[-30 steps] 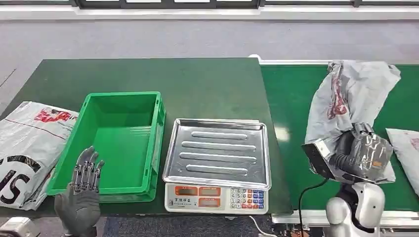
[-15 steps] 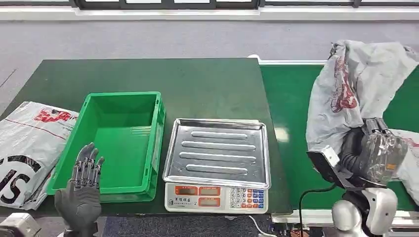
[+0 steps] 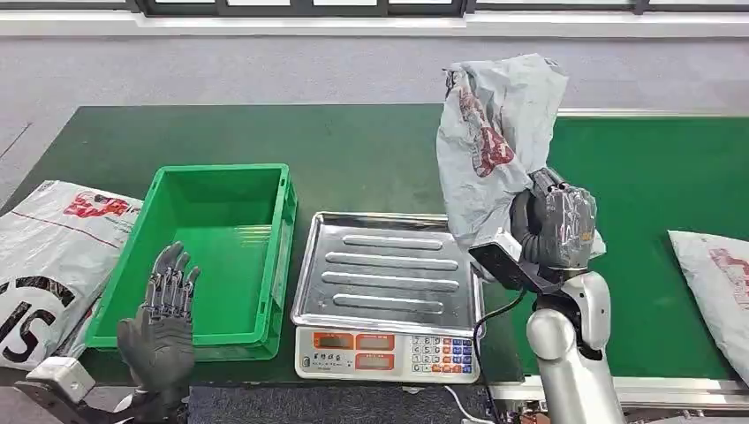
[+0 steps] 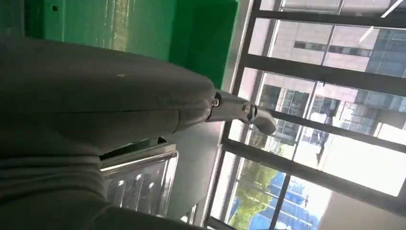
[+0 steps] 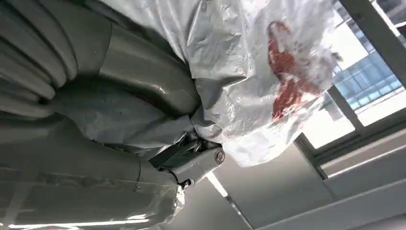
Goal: Moved the parcel from conveyor to table for the left to box.
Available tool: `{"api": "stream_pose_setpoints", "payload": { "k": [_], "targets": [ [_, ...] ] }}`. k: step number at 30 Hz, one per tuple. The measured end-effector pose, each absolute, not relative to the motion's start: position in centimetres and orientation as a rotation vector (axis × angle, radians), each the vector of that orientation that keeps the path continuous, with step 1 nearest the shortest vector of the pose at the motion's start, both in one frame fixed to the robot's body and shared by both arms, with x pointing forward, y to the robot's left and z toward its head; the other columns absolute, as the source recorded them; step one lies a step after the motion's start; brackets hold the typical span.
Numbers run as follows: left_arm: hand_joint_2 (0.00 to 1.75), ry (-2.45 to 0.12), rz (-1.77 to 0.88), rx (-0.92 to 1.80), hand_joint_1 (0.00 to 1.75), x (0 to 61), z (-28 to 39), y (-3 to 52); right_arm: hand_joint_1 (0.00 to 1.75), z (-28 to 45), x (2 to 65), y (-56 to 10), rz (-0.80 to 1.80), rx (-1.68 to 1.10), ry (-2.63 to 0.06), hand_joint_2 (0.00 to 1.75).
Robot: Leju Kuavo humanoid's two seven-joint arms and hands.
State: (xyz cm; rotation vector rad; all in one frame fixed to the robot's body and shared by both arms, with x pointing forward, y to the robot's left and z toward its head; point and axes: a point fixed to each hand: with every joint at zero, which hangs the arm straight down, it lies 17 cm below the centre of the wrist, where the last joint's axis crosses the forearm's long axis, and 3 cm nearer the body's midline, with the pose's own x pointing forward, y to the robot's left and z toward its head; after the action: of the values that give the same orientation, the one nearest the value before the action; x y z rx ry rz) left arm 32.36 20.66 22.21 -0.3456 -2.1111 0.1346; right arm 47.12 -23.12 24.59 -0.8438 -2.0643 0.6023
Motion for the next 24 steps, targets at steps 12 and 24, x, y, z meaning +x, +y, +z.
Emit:
{"api": "stream_pose_setpoints", "payload": {
  "k": [12, 24],
  "targets": [
    [0.00, -2.060, 0.217, -0.126, 0.00, 34.1, 20.8, 22.6, 1.75, 19.9, 46.8, -11.0, 0.715, -0.360, -2.017, 1.75],
    [0.00, -2.067, 0.208, -0.150, 0.00, 33.7, 20.9, 22.0, 1.71, 14.8, 46.1, -5.8, 0.861, -0.230, -1.838, 1.75]
  ]
}}
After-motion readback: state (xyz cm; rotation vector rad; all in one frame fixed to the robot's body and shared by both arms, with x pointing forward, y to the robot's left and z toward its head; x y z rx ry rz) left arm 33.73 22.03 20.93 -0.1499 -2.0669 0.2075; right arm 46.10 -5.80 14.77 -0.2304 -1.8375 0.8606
